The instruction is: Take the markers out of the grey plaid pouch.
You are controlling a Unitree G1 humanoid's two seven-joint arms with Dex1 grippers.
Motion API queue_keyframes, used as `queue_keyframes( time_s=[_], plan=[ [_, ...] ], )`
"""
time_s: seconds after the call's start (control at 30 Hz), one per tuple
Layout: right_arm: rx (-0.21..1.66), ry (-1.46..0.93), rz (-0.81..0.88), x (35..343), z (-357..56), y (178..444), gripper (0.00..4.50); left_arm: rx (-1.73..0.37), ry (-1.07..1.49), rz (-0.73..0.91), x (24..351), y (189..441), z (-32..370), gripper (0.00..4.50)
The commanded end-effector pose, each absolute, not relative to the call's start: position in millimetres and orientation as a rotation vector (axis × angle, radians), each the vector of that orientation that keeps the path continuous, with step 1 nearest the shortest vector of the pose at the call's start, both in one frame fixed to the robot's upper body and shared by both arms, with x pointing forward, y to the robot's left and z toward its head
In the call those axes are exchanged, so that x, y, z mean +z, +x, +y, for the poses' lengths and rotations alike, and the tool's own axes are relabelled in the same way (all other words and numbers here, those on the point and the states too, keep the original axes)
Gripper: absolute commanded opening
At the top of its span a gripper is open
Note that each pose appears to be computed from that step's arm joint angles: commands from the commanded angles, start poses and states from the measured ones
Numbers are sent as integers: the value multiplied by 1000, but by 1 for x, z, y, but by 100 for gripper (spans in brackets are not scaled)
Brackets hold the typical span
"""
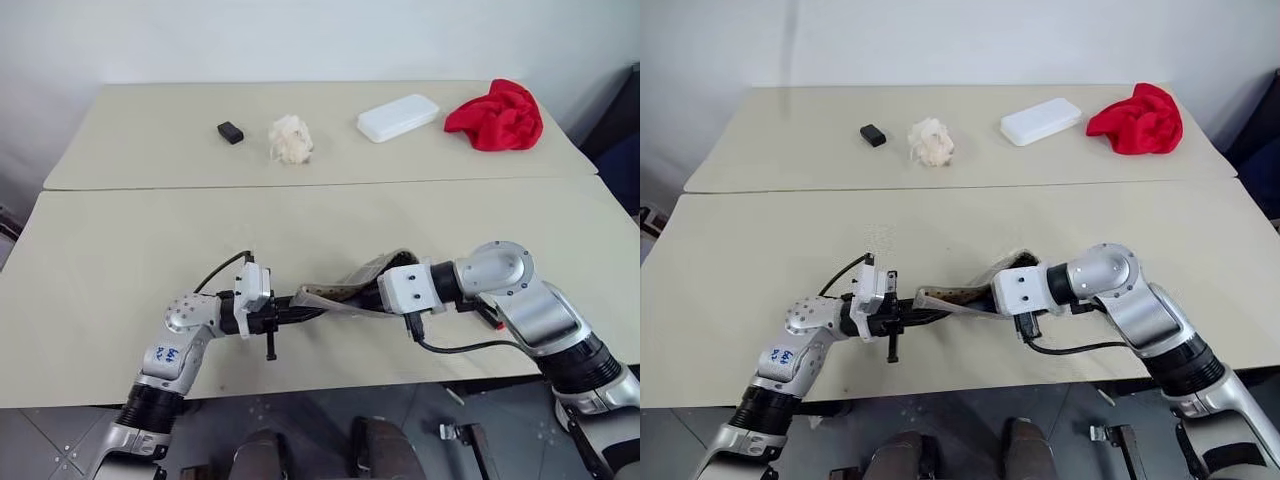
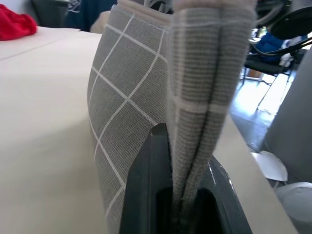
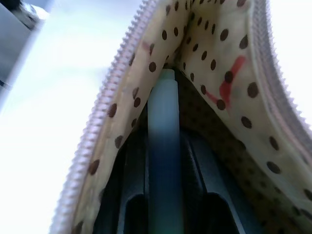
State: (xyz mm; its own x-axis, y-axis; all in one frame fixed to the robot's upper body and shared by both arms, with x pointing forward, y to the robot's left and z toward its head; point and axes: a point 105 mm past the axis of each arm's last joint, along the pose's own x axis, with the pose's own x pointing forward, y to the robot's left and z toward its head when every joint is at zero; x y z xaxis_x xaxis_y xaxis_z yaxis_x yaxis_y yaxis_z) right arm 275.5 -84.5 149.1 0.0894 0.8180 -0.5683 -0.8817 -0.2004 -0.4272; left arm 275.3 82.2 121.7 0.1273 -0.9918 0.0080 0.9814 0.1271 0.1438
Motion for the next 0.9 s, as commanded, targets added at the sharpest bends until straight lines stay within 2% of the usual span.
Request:
queue_keyframes(
  time_s=[0.03,0.17,0.2,0.3,0.37,0.47,0.57,0.73,0.83,0.87,0.9],
  plan=[
    [1672,-818,131,138,-77,257,49,-1340,119,-167,135,290,97,0],
    [1476,-1115,-76,147,-71,293,49,-1318,83,-180,140,294,99,0],
    [1446,-1179,-171,154,-68,299,49,-1307,47,-180,143,295,100,0],
    [1418,-1249,-296,161,-69,305,49,-1310,-78,-148,150,296,101,0],
    [1365,-1277,-324,164,-73,313,49,-1324,-127,-119,151,293,102,0],
    [1112,-1355,-263,179,-90,350,49,-1340,-198,-55,151,290,105,0],
    [1023,-1385,-247,182,-93,362,49,-1368,-260,-13,153,285,104,0],
    [1110,-1273,-273,180,-76,348,49,-1385,-304,31,154,281,102,0],
    [1429,-1076,-275,178,-67,306,49,-1358,-302,15,157,285,103,0],
    [1497,-983,-290,184,-66,296,48,-1353,-301,12,157,285,103,0],
    [1485,-933,-297,190,-69,297,48,-1348,-295,9,157,286,103,0]
  ],
)
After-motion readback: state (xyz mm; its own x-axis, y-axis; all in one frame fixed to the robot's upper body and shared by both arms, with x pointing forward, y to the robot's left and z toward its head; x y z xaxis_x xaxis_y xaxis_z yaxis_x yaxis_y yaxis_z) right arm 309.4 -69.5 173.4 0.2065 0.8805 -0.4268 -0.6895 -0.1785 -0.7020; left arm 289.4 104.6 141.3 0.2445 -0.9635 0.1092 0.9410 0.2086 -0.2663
